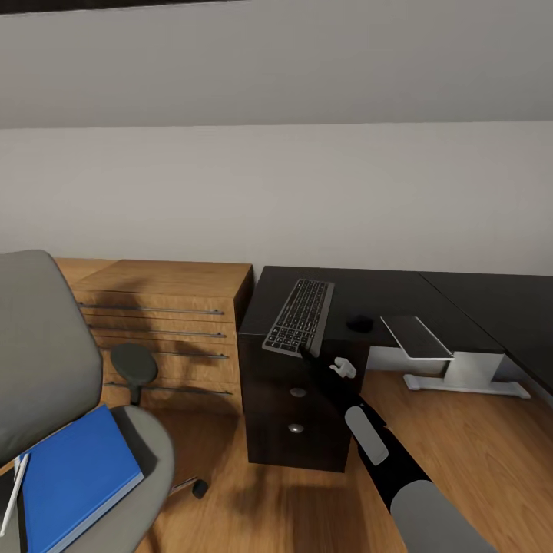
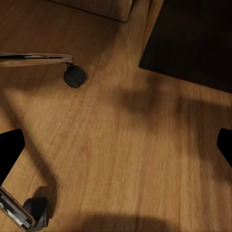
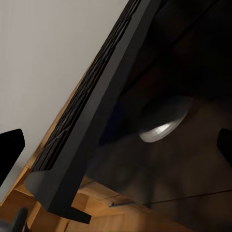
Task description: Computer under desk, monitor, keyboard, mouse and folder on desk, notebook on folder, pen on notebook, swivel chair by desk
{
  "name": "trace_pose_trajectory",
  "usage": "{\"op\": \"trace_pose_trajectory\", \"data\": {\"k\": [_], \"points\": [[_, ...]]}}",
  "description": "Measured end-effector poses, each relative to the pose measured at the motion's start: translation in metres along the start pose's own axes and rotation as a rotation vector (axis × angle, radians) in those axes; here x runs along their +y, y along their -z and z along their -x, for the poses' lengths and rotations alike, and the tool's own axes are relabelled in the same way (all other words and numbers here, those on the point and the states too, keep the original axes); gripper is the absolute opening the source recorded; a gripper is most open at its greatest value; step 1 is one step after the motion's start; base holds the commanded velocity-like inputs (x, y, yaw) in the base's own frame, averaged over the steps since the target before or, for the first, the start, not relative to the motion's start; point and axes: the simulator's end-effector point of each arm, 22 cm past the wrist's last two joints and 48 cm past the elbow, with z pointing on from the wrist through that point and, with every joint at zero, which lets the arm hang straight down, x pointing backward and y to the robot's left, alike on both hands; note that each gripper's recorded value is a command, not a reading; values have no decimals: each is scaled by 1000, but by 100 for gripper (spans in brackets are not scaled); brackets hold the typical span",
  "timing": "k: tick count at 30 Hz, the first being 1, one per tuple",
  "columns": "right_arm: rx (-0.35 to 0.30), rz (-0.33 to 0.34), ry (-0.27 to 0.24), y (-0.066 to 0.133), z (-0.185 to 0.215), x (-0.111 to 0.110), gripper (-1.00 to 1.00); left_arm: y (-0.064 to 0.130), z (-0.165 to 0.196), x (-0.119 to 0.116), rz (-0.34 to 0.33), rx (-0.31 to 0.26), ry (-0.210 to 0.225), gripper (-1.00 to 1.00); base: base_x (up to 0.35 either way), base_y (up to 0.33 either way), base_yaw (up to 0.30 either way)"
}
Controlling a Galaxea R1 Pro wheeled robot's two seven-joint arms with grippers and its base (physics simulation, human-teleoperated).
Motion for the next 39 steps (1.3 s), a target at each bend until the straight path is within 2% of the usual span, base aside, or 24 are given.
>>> {"op": "trace_pose_trajectory", "data": {"k": [8,18,19,39], "points": [[34,1,-12,0,-8,1,100,0,0,0,0,0,0,100,0,0,0],[45,3,-15,0,-10,1,100,0,0,0,0,0,0,100,0,0,0],[45,3,-15,0,-10,1,-100,0,0,0,0,0,0,100,0,0,0],[38,3,-14,1,-7,0,-100,0,1,1,2,-2,1,100,0,0,0]]}}
